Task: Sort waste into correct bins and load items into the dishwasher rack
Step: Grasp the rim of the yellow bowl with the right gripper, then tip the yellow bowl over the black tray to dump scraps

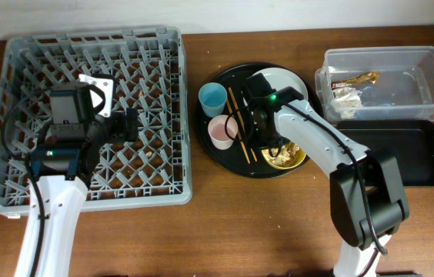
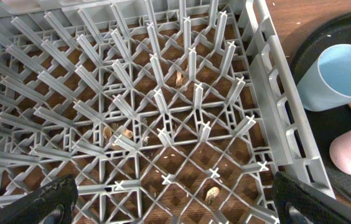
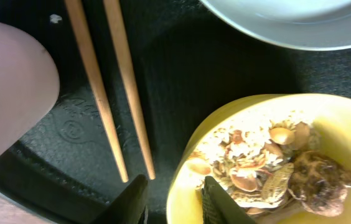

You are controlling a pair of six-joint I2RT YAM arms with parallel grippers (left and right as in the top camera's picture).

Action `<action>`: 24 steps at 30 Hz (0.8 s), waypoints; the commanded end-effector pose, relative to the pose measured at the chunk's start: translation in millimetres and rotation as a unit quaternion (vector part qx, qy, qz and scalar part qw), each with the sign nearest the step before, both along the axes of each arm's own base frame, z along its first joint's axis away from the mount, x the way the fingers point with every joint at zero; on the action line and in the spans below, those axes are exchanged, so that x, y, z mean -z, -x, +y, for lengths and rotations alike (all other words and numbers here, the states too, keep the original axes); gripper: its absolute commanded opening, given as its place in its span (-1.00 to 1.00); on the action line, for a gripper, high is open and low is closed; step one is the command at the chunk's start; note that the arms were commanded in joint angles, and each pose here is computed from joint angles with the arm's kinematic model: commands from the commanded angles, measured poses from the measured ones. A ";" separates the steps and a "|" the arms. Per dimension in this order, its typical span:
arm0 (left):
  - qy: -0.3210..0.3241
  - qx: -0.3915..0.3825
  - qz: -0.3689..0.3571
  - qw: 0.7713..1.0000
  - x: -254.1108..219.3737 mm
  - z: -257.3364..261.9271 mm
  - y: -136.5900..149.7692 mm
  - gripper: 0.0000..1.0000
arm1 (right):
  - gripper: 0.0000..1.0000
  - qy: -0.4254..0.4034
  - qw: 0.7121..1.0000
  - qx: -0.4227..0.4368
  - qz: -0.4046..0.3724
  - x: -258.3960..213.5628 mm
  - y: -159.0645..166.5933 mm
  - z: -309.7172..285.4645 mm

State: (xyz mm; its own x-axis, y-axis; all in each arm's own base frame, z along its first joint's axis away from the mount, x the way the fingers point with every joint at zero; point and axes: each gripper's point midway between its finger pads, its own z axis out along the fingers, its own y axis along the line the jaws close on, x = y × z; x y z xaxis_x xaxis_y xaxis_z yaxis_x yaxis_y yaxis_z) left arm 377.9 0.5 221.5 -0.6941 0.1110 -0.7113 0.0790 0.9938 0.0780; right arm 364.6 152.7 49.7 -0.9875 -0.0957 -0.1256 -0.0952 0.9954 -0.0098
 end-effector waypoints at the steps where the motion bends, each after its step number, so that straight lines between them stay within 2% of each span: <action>1: -0.002 0.010 -0.009 1.000 -7.5 -1.9 -2.8 0.99 | -0.41 0.025 1.000 0.009 0.008 16.1 5.1 -9.7; 5: -0.002 0.009 -0.009 1.000 -7.5 -1.8 -2.8 0.98 | -0.61 0.029 0.999 0.009 0.015 24.8 11.2 -12.5; 6: -0.002 0.009 -0.009 1.000 -7.5 -1.8 -2.8 0.98 | -0.79 0.029 0.999 0.009 0.016 25.3 11.7 -12.7; 10: -0.002 0.010 -0.009 1.000 -7.5 -1.9 -2.8 0.99 | -0.91 0.028 0.999 0.009 0.014 25.2 10.6 -12.2; 14: -0.002 0.009 -0.009 1.000 -7.5 -1.8 -2.8 0.99 | -0.92 0.029 0.999 0.009 0.018 22.9 12.1 -12.4; 21: -0.002 0.009 -0.009 1.000 -7.5 -1.8 -2.8 0.98 | -0.92 0.000 0.999 0.014 -0.034 -67.4 -7.0 -7.8; 24: -0.002 0.010 -0.009 1.000 -7.5 -1.9 -2.8 0.99 | -0.92 -0.042 0.998 0.012 -0.055 -109.7 -4.2 -17.4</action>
